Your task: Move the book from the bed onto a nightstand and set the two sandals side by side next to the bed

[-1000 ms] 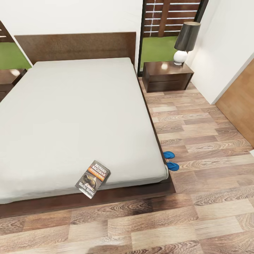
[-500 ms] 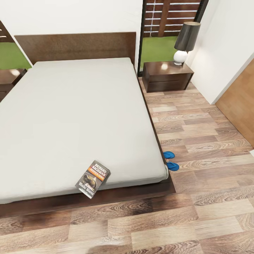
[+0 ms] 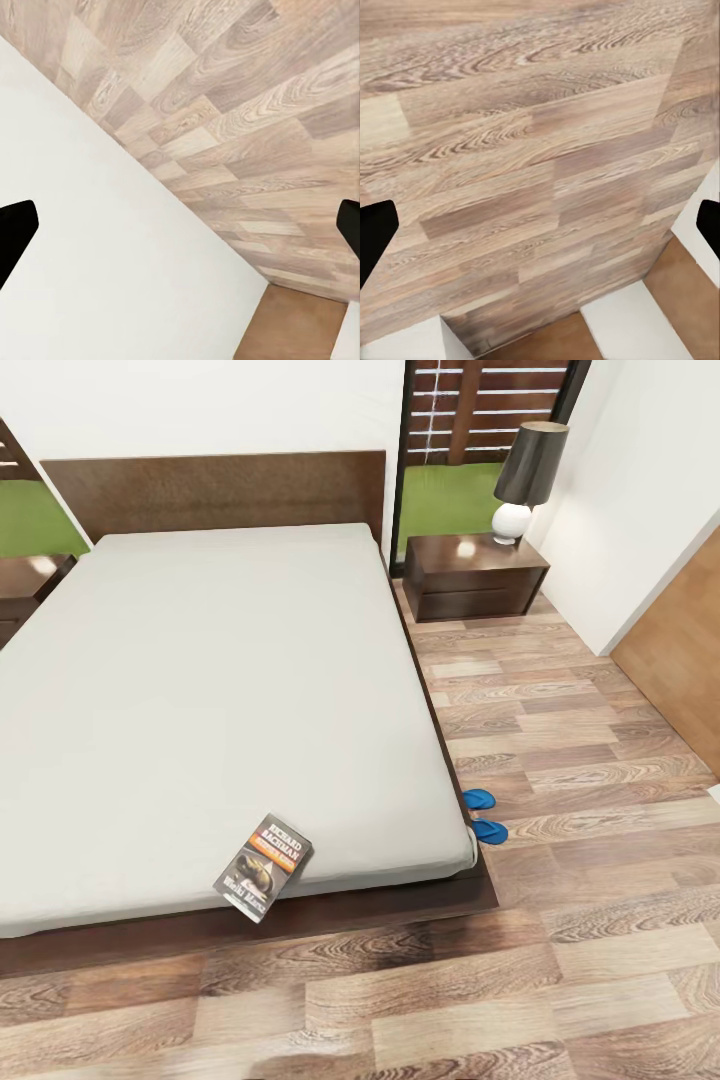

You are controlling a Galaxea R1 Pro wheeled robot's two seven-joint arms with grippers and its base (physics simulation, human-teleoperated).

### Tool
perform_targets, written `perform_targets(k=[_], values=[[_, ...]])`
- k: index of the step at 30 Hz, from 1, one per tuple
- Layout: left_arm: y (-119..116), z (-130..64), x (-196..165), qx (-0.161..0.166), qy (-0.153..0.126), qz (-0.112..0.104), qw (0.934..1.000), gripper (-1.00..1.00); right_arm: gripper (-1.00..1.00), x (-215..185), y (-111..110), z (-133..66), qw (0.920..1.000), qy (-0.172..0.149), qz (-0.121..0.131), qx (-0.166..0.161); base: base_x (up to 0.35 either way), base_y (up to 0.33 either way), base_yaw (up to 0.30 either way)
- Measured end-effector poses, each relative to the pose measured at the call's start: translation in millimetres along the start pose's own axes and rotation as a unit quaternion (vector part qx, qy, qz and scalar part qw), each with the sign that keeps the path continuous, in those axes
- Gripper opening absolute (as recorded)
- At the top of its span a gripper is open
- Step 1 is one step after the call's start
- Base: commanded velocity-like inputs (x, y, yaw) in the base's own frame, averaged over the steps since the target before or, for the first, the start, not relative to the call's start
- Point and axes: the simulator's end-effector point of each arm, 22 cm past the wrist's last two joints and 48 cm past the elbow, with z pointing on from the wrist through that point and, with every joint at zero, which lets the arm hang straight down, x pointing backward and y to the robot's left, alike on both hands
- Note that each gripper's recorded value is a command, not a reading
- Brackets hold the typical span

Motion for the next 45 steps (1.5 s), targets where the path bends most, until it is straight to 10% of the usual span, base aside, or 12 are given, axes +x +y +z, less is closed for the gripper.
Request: perform_targets(k=[4, 14, 45], values=[[-50.1, -17.2, 1.9, 0.040, 0.000, -0.001, 0.9992, 1.00, 1.00, -16.1, -15.8, -0.8, 0.9990, -0.017, 0.010, 0.040, 0.000, 0.069, 0.000], [-90.1, -30.4, 1.3, 0.087, 0.002, -0.010, 0.9962, 1.00, 1.00, -46.8, -2.5, -3.5, 0.9963, -0.043, 0.055, 0.050, 0.000, 0.215, 0.000], [-132.7, -47.3, -9.2, 0.127, -0.001, -0.023, 0.9917, 1.00, 1.00, -174.2, 12.9, -13.3, 0.9862, -0.118, 0.111, 0.036, 0.000, 0.044, 0.000]])
